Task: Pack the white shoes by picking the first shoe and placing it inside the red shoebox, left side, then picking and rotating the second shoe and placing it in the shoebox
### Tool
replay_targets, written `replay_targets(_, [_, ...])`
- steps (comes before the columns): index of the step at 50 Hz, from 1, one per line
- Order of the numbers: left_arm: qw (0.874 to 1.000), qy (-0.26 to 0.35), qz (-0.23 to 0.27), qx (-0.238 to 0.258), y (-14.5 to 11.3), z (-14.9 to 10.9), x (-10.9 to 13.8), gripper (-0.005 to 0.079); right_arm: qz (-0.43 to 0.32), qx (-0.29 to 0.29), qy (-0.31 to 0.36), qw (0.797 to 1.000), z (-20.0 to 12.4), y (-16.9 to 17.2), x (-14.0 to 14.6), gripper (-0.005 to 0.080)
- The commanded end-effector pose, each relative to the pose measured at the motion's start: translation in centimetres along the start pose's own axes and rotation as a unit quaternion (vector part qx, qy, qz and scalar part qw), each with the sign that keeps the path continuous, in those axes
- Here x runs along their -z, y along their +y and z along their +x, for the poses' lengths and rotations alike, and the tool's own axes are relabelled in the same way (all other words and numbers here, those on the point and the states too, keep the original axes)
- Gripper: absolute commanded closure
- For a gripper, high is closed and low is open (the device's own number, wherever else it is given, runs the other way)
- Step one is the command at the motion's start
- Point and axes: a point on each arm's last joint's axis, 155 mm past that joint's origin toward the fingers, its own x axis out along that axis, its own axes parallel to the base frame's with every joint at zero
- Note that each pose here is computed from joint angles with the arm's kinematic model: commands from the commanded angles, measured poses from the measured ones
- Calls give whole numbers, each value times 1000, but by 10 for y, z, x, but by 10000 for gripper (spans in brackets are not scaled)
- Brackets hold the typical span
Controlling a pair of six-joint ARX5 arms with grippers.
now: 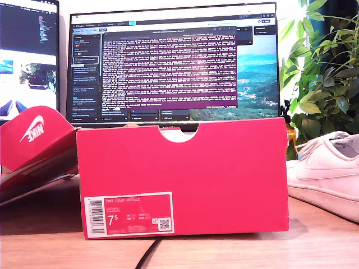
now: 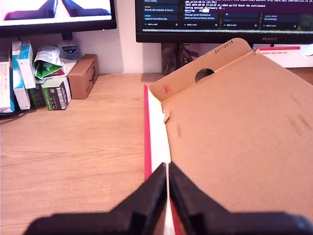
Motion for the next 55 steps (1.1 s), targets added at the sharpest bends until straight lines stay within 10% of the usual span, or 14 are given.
replay_targets(1, [1000,20,-4,-1,1,2,17,762,1,-3,2,1000,1,1,5,763])
replay_targets(40, [1000,19,-5,2,0,2,17,762,1,-4,-4,1000,1,2,2,763])
replay_targets(55, [992,-97,1,76,-29,-8,-50,762,125,-41,-137,982,-9,9,-66,763])
